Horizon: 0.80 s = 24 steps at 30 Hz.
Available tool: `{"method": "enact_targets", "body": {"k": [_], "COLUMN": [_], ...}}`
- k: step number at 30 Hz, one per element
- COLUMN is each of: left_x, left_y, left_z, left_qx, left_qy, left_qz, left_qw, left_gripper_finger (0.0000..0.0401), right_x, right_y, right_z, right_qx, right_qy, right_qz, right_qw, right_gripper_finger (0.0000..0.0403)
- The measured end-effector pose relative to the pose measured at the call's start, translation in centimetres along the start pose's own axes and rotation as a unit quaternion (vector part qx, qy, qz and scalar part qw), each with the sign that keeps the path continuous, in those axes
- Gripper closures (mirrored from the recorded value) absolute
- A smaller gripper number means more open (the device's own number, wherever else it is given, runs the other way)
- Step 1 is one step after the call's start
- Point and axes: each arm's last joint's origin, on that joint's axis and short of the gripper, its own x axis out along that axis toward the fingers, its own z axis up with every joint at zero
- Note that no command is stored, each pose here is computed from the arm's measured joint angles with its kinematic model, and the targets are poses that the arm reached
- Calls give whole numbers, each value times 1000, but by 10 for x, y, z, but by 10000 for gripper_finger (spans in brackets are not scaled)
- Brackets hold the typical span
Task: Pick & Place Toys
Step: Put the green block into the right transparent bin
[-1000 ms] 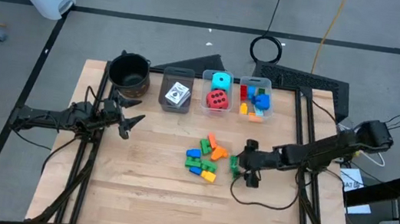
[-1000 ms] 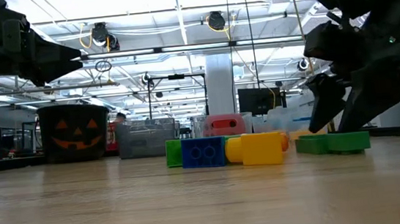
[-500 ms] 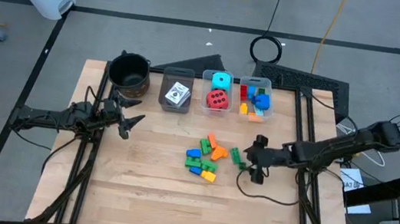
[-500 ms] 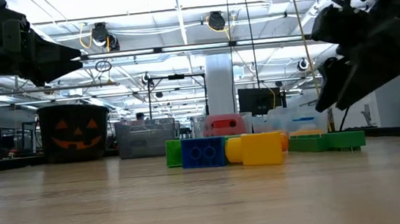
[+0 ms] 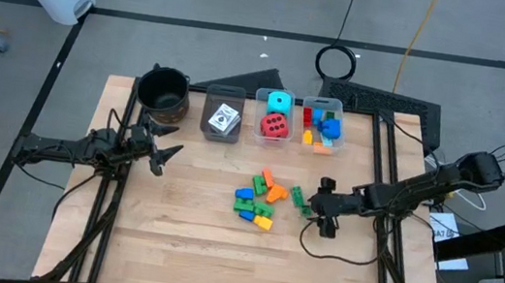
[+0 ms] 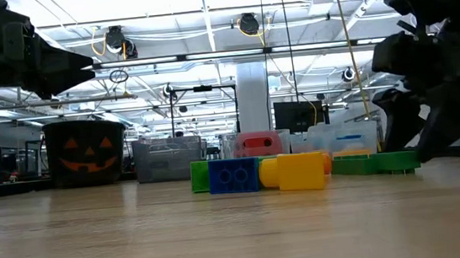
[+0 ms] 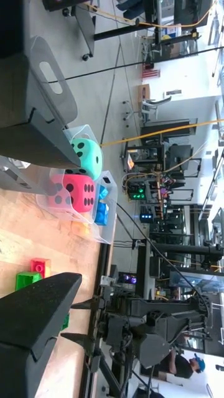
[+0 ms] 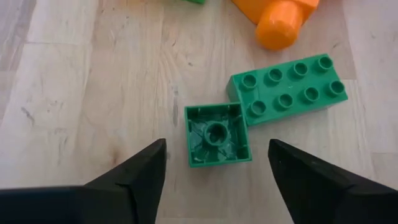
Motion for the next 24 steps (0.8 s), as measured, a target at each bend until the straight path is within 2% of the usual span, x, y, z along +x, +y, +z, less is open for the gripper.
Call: {"method": "enact_targets", "body": {"k": [9, 24], "left_x": [0, 0], "left_y": [0, 0], "left_z": [0, 0], "left_qx": [0, 0], "left_qy": [0, 0], "left_qz": [0, 0], "left_qw": [1000, 1000], "left_gripper_finger": [109, 109], "right_x": [5, 5], "right_y": [2, -3], "right_z": [2, 4], "right_qx": [-15, 5], "right_qy": [-9, -13], "right_qz": [13, 5], "right_qw": [1000, 1000], "right_gripper_finger": [205, 296]}}
